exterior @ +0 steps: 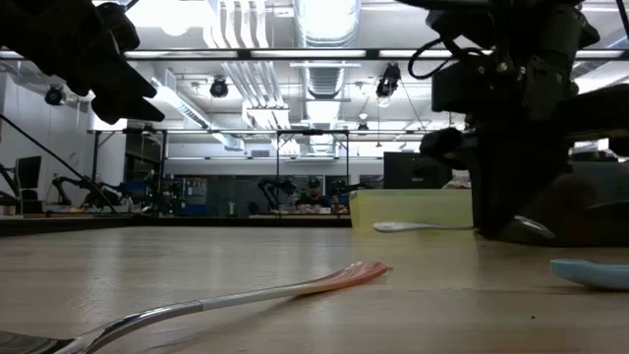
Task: Pick & Place Food Item
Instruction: Put the silver spoon into the yellow bin
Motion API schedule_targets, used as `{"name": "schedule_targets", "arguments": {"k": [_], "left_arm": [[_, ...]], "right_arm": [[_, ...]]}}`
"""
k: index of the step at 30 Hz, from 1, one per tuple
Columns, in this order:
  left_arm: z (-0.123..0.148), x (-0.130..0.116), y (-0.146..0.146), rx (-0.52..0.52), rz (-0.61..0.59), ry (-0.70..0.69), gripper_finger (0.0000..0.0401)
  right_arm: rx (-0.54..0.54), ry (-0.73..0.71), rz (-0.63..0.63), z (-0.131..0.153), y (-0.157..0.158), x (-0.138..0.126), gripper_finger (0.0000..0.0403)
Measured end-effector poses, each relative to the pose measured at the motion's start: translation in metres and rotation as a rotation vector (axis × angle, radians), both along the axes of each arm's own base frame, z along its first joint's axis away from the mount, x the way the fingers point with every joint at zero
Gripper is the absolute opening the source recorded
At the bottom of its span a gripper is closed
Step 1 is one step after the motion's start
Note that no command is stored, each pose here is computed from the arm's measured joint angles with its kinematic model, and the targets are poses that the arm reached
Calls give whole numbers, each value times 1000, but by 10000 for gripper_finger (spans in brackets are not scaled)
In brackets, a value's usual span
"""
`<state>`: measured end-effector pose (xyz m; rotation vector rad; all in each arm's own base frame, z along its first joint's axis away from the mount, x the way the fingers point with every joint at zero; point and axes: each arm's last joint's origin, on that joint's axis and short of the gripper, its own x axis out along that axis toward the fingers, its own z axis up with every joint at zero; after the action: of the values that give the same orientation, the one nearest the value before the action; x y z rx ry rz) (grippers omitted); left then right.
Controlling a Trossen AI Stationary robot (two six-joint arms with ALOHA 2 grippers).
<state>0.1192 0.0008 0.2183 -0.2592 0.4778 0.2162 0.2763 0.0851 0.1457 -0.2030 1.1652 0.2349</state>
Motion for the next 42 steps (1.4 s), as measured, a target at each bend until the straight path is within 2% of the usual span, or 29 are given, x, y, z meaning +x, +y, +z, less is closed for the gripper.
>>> {"name": "schedule_targets", "arguments": {"k": [10,17,26,33,38,42], "left_arm": [[0,0,0,0,0,0,290],[0,0,0,0,0,0,290],[0,0,0,0,0,0,290],[0,0,0,0,0,0,290],[0,0,0,0,0,0,290],[0,0,0,0,0,0,290]], "right_arm": [[2,-59,-50,22,0,16,22],[-51,-97,-103,53,-5,32,22],[-121,-120,-214,89,-28,46,22],[-228,-148,-489,110,-66,40,22],[-202,-194,-655,121,-97,26,22],[-128,-258,-895,126,-128,10,22]]}}
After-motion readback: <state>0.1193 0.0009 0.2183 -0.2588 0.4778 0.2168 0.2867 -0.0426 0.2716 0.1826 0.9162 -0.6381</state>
